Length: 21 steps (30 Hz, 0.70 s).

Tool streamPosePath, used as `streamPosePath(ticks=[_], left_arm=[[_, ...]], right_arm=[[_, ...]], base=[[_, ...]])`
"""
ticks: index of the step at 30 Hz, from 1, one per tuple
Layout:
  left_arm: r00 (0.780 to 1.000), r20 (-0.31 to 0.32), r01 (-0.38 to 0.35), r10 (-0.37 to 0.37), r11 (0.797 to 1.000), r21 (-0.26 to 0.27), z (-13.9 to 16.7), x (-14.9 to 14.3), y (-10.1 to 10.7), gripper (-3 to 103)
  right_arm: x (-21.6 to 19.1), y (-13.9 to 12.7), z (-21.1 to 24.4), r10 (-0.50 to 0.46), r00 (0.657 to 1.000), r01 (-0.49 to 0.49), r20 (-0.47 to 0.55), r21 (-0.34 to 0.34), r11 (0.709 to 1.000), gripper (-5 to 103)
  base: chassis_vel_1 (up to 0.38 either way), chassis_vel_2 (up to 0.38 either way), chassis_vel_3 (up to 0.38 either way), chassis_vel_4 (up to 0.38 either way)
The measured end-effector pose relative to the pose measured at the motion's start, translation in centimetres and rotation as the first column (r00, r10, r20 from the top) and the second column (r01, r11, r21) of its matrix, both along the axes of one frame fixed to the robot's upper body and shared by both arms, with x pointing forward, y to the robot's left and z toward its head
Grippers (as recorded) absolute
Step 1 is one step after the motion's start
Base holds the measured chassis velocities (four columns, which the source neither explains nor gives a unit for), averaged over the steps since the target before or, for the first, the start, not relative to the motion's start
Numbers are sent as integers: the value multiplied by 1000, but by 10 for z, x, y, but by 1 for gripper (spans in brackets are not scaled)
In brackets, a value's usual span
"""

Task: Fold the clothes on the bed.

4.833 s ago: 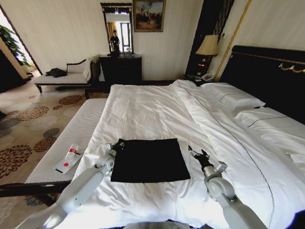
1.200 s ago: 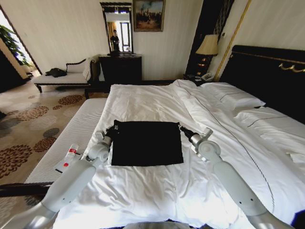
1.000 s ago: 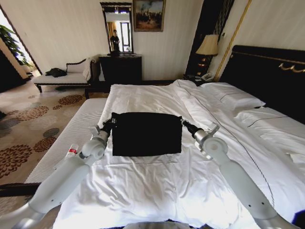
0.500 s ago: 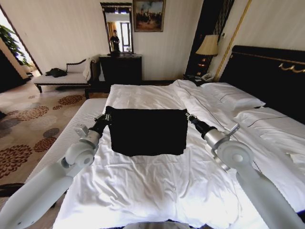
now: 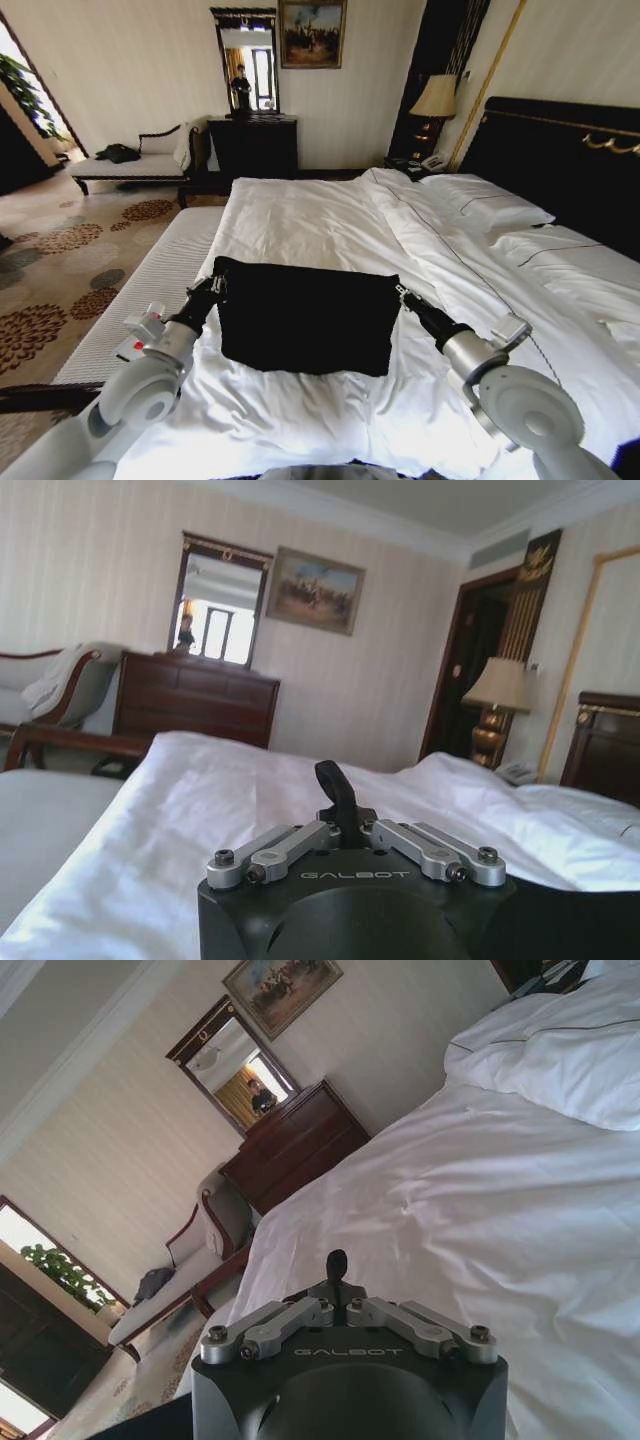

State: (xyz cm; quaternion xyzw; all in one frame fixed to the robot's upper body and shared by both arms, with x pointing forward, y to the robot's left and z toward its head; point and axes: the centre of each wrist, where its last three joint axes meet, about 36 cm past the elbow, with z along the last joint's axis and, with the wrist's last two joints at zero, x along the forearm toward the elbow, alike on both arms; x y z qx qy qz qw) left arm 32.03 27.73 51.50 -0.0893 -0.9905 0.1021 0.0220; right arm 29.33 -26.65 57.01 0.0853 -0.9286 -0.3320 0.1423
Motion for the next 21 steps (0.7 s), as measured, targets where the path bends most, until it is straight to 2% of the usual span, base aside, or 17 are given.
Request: streamPosePath(ticks=[3, 6, 7, 10, 12, 14, 16, 17, 21], left_arm=[[1000, -23, -20, 20, 1000, 5, -16, 11, 1, 2], [996, -64, -62, 62, 998, 3, -41, 43, 2, 2], [996, -64, -62, 62, 998, 3, -41, 43, 2, 2], [992, -102, -79, 78, 997, -1, -62, 71, -1, 2], [989, -125, -77, 77, 997, 5, -79, 99, -9, 2], [989, -128, -75, 76, 997, 6, -81, 103, -11, 2], [987, -150, -63, 64, 998, 13, -96, 131, -22, 2], [987, -150, -63, 64, 998, 13, -96, 131, -22, 2], [988, -145, -56, 60, 998, 32, -104, 192, -41, 2]], right_arm=[[16, -2, -13, -5, 1000, 5, -29, 1, 1000, 1], [47, -8, -36, -16, 997, 16, -73, 2, 1000, 1], [47, -8, -36, -16, 997, 16, -73, 2, 1000, 1], [78, -16, -54, -30, 995, 30, -93, 4, 1000, 1], [113, -29, -74, -56, 992, 56, -115, -4, 998, 1], [118, -30, -77, -60, 991, 60, -117, -5, 998, 1], [145, -38, -93, -75, 989, 74, -131, -17, 997, 1], [145, -38, -93, -75, 989, 74, -131, -17, 997, 1], [182, -38, -113, -81, 988, 77, -134, -38, 996, 1]], base=[[0, 0, 0, 0], [0, 0, 0, 0], [0, 0, 0, 0], [0, 0, 0, 0], [0, 0, 0, 0], [0, 0, 0, 0], [0, 0, 0, 0], [0, 0, 0, 0], [0, 0, 0, 0]])
